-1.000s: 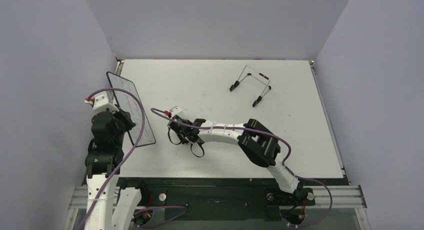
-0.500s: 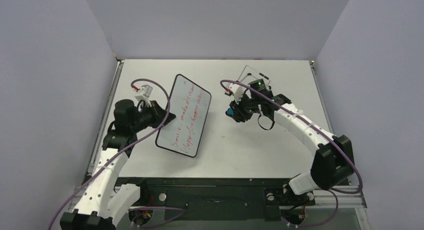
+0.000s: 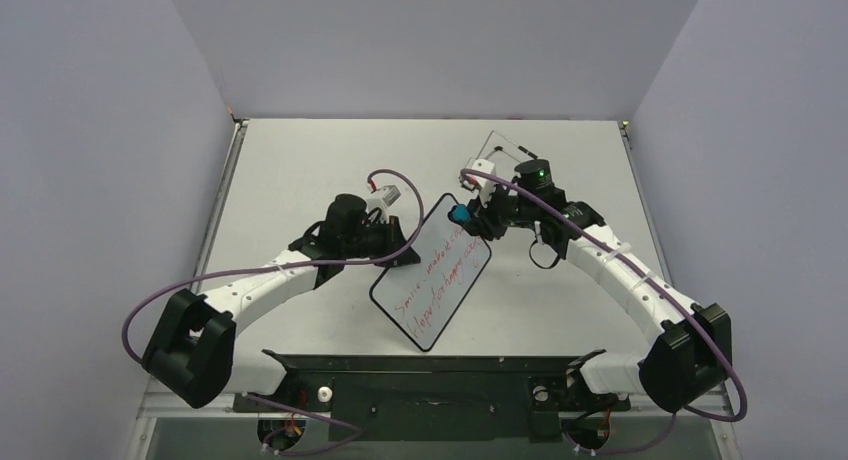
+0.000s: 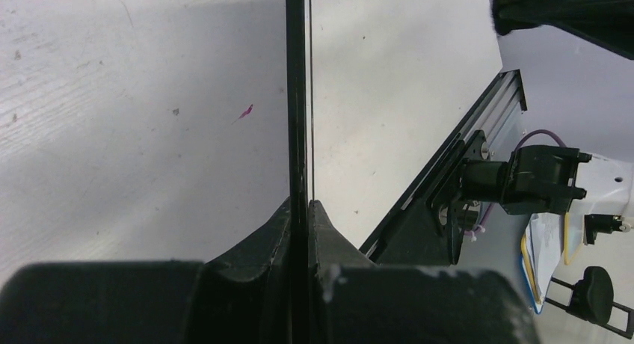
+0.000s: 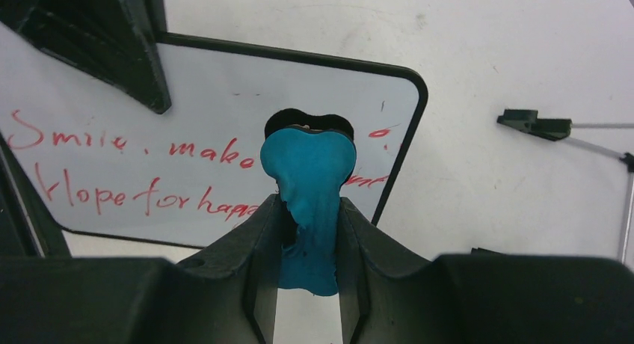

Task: Erase the whiteboard
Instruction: Erase the whiteboard at the center of the board.

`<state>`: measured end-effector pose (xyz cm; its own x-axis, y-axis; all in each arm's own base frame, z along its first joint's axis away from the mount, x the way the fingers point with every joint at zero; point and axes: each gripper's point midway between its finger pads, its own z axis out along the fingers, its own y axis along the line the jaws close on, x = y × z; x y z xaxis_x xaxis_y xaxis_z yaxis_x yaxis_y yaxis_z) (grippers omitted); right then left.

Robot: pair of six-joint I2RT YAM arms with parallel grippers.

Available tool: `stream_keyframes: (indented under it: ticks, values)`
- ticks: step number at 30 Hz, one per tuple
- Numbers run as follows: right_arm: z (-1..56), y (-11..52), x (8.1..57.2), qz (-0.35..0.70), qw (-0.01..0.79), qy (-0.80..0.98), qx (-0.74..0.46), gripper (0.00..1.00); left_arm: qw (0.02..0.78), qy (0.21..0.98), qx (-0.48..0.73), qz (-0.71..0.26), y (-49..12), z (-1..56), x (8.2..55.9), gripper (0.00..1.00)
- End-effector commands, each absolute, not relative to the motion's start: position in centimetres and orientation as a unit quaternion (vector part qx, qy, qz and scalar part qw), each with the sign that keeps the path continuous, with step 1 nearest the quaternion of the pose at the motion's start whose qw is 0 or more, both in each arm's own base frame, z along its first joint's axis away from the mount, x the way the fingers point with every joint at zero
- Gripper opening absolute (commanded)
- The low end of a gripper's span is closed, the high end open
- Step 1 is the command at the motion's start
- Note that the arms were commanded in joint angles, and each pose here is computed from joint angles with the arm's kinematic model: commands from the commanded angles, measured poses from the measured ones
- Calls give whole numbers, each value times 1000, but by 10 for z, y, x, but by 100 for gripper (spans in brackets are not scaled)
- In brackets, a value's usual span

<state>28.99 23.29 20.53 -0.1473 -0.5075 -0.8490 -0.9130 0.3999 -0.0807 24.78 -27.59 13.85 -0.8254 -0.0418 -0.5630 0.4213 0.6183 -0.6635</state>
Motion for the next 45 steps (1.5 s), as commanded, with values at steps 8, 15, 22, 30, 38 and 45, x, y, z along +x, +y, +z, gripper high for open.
stream_keyframes:
  ticks: [8,15,22,30,38,45]
  values:
    - [178,225,363,219,464,790,-337,0,336,826,126,-435,-307,180,283,0]
    - [144,247,350,260,418,802,-338,0,330,826,133,-437,-306,173,280,0]
    - [150,262,341,267,436,790,-339,0,318,827,151,-438,-308,167,276,0]
    - [105,206,395,199,420,869,-171,0,301,826,166,-446,-311,160,270,0]
    - [113,242,366,262,384,849,-250,0,294,826,174,-449,-312,158,269,0]
    - [154,258,364,276,434,817,-260,0,291,826,179,-448,-309,156,267,0]
